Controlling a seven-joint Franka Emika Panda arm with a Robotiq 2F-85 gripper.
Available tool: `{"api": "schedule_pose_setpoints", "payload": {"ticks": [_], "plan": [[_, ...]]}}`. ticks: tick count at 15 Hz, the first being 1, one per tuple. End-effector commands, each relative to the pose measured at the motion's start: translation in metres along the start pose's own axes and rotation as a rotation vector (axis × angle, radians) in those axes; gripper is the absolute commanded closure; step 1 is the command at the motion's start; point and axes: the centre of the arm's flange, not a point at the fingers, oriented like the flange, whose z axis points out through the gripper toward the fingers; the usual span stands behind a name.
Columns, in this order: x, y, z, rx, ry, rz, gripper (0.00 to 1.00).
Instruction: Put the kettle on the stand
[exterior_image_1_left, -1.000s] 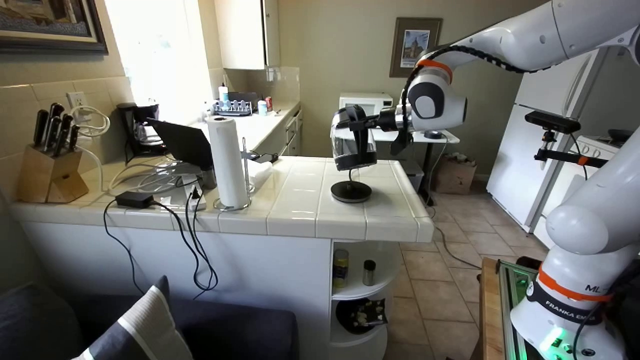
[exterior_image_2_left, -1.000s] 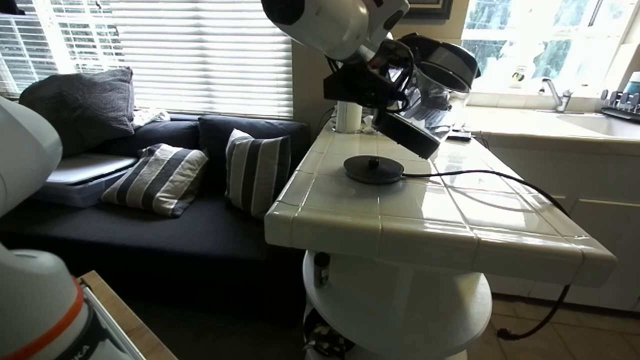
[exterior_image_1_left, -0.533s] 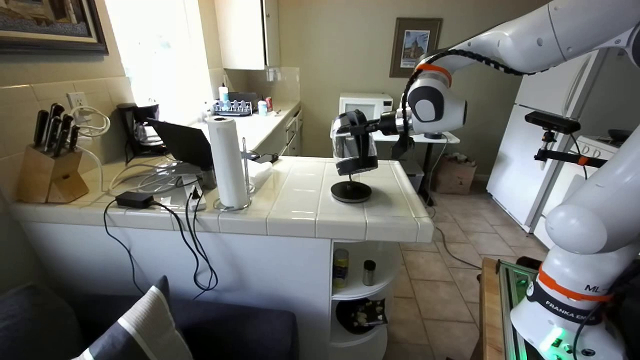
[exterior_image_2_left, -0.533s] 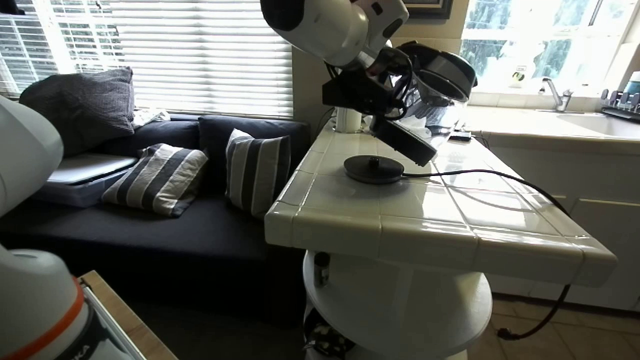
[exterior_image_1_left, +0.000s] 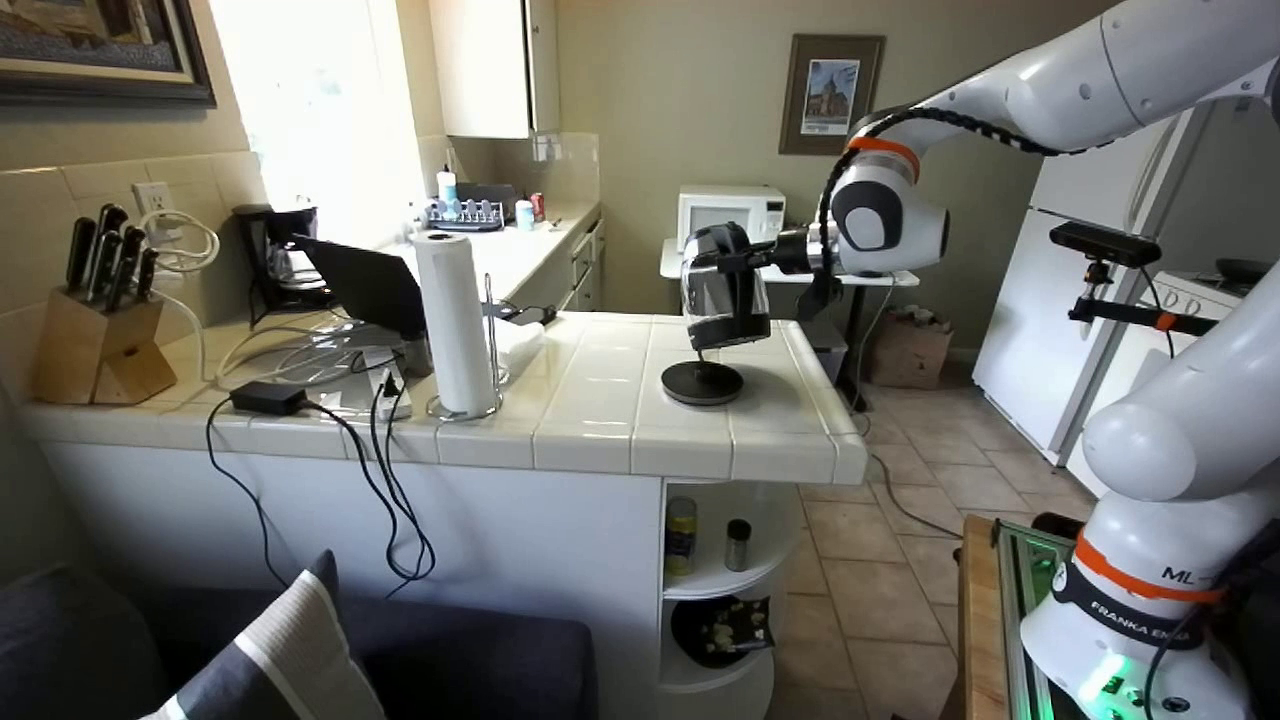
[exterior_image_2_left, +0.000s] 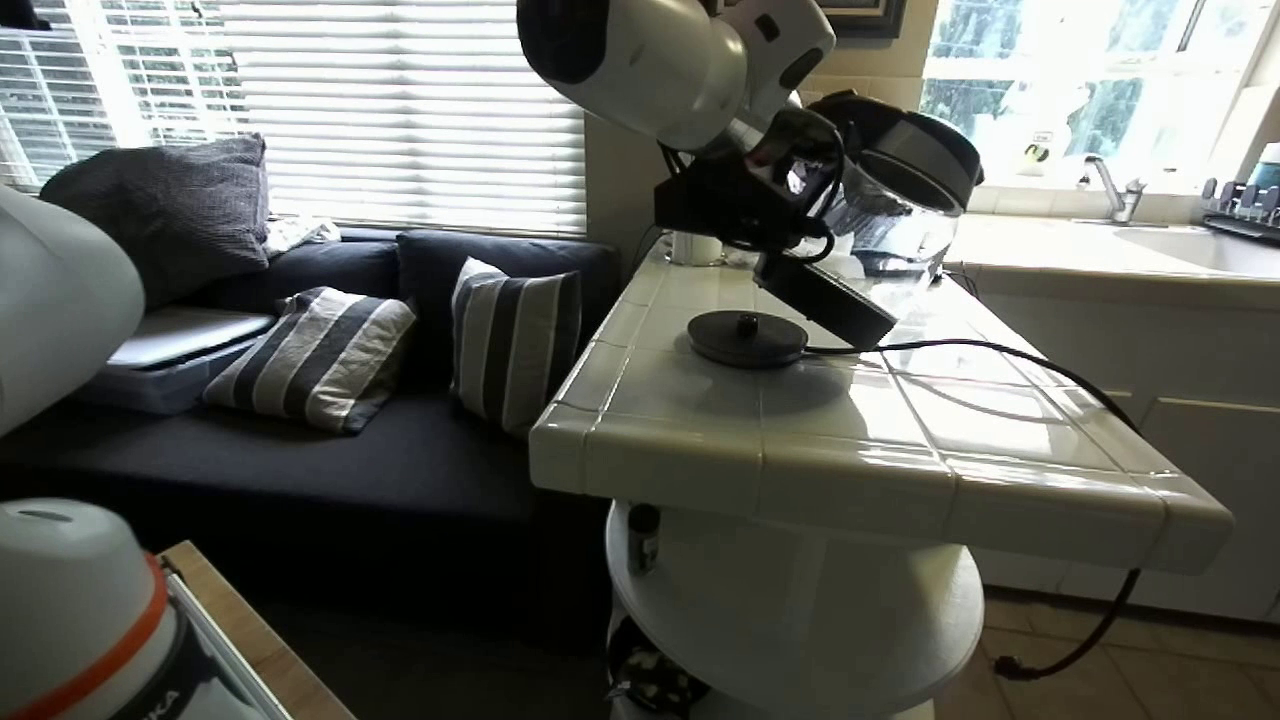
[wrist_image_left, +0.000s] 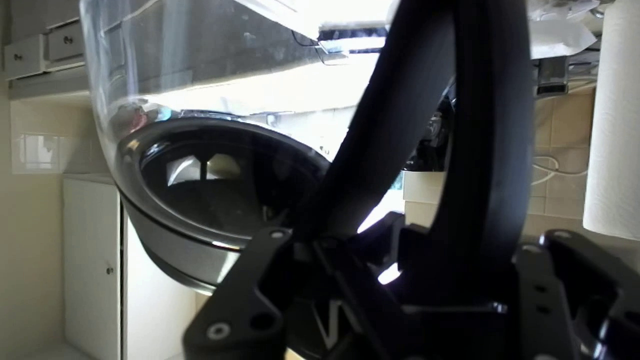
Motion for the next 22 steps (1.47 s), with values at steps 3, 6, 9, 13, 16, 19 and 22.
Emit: {"api": "schedule_pose_setpoints", "payload": {"ticks": [3, 6, 9, 13, 16, 19, 22], "plan": [[-0.001, -0.050, -0.004, -0.014, 0.107, -0.089, 1.00], [-0.001, -0.067, 0.001, 0.005, 0.102, -0.120, 1.00], [-0.006, -0.085, 0.006, 0.023, 0.094, -0.146, 1.00], [-0.013, -0.100, 0.011, 0.039, 0.092, -0.157, 1.00], [-0.021, -0.103, 0.012, 0.034, 0.085, -0.170, 1.00], [-0.032, -0.103, 0.013, 0.029, 0.080, -0.180, 1.00], [-0.040, -0.106, 0.013, 0.039, 0.097, -0.192, 1.00]]}}
